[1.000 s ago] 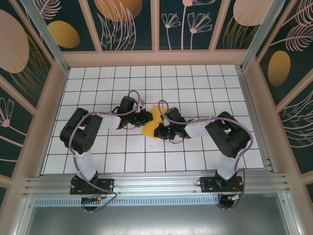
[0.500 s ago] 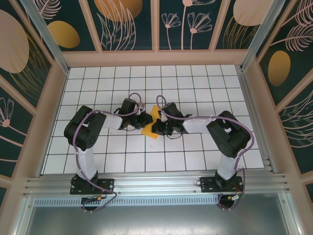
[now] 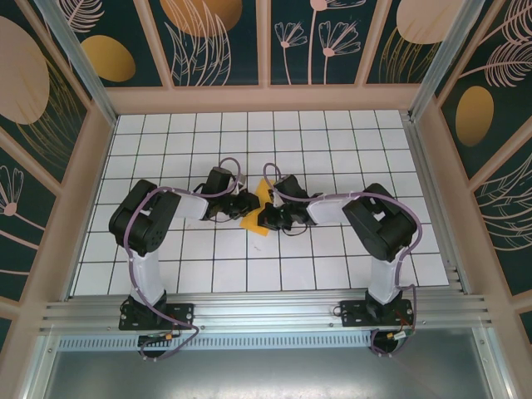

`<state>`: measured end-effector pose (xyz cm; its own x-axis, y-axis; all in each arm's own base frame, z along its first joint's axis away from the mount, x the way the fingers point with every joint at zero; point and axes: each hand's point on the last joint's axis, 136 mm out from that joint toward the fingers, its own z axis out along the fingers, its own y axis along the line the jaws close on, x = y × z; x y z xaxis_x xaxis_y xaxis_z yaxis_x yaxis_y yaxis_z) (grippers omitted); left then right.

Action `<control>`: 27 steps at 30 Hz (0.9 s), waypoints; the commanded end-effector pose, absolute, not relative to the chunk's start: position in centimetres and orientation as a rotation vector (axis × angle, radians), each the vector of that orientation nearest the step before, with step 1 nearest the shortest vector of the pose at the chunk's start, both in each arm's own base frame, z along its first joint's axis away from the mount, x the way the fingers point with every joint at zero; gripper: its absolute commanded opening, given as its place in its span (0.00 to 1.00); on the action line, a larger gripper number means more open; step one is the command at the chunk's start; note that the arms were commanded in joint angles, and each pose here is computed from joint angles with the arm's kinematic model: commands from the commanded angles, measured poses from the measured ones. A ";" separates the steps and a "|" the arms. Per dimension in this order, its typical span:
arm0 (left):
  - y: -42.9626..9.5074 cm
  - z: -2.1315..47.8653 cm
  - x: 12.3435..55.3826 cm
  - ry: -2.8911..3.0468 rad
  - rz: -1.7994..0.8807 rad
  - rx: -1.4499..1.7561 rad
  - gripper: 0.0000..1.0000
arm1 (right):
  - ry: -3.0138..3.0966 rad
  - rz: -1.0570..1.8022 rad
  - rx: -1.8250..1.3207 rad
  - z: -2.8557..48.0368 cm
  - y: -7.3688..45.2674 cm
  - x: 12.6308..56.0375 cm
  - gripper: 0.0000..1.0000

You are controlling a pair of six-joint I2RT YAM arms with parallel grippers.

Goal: Fold a paper plane with a square sheet of paper (pick it up from the middle)
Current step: Fold the triangle a second time at the center of the table.

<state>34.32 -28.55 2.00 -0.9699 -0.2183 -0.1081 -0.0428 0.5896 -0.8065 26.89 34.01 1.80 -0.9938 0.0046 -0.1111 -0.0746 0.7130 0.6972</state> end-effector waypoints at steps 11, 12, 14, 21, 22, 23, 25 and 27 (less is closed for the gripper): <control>-26.5 -1.6 33.8 2.726 -1.112 -0.280 0.14 | 2.859 1.203 -0.084 2.1 32.4 23.8 0.08; -26.5 -1.7 33.8 2.728 -1.110 -0.282 0.14 | 2.864 1.205 -0.089 1.9 32.4 23.6 0.08; -26.5 -1.7 33.7 2.732 -1.107 -0.282 0.14 | 2.880 1.202 -0.090 1.5 32.3 23.1 0.08; -26.3 -1.7 33.8 2.738 -1.084 -0.280 0.14 | 2.899 1.216 -0.087 1.1 31.6 21.6 0.08; -26.3 -1.7 33.8 2.737 -1.084 -0.281 0.14 | 2.900 1.216 -0.088 1.2 31.6 21.5 0.08; -26.3 -1.6 33.9 2.737 -1.084 -0.280 0.14 | 2.905 1.215 -0.091 1.1 31.5 21.3 0.08; -26.3 -1.6 33.9 2.735 -1.085 -0.282 0.14 | 2.909 1.205 -0.086 1.1 31.2 21.1 0.08; -26.3 -1.4 33.9 2.732 -1.085 -0.279 0.14 | 2.902 1.199 -0.087 1.3 31.1 21.1 0.08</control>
<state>34.36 -28.49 1.77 -0.9707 -0.2140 -0.1091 -0.0474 0.6160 -0.7863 23.09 31.95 1.74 -0.9966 -0.0298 -0.0766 -0.0761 0.6869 0.7227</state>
